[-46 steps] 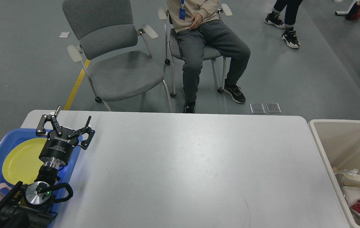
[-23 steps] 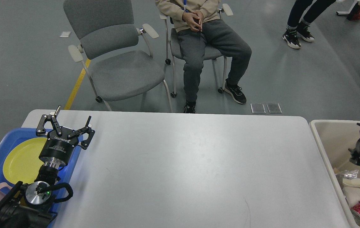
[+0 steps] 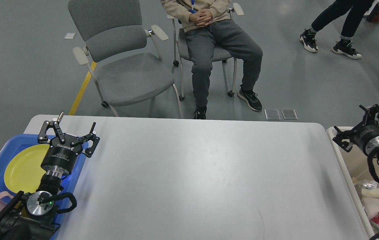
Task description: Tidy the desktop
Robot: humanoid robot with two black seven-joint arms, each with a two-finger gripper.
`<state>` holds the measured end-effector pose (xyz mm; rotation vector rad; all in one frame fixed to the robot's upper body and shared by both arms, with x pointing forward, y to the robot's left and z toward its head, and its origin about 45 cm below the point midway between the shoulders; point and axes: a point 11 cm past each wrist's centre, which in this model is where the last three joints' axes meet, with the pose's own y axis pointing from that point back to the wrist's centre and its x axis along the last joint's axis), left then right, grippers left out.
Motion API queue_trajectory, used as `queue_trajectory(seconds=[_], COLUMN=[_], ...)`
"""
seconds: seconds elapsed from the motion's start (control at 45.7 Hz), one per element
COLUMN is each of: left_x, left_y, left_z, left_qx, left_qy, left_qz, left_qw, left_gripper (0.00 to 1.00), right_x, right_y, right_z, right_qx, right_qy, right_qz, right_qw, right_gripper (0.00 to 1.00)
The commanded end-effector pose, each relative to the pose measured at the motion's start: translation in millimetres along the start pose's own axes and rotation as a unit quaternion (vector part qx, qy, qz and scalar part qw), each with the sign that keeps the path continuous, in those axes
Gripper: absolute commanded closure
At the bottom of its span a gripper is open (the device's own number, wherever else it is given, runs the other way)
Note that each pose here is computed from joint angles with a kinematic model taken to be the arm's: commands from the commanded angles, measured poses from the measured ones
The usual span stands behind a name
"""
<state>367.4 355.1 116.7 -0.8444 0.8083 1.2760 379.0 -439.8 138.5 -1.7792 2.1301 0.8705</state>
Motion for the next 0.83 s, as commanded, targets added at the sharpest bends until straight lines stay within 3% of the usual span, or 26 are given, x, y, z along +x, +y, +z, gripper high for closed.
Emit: queue_trajectory(seconds=[0.0, 0.131, 0.416, 0.81], left_x=[-0.1, -0.1, -0.1, 0.0], left_y=[0.0, 0.0, 0.0, 0.0], left_z=[0.0, 0.0, 0.0, 0.0], left_qx=[0.000, 0.000, 0.000, 0.000], left_qy=[0.000, 0.000, 0.000, 0.000], left_qz=[0.000, 0.000, 0.000, 0.000], left_qw=[1.000, 1.000, 1.000, 1.000], left_gripper=[0.04, 0.04, 0.04, 0.04], right_x=[-8.1, -12.8, -2.6, -20.9], right_y=[8.2, 14.6, 21.2, 22.7], right_z=[27.1, 53.1, 44.3, 57.8], right_qx=[0.027, 0.040, 0.092, 0.091], right_qy=[-0.021, -0.028, -0.033, -0.061], right_qz=[-0.028, -0.031, -0.018, -0.037], right_qw=[0.999, 0.998, 0.995, 0.993], right_gripper=[0.00, 0.00, 0.00, 0.00])
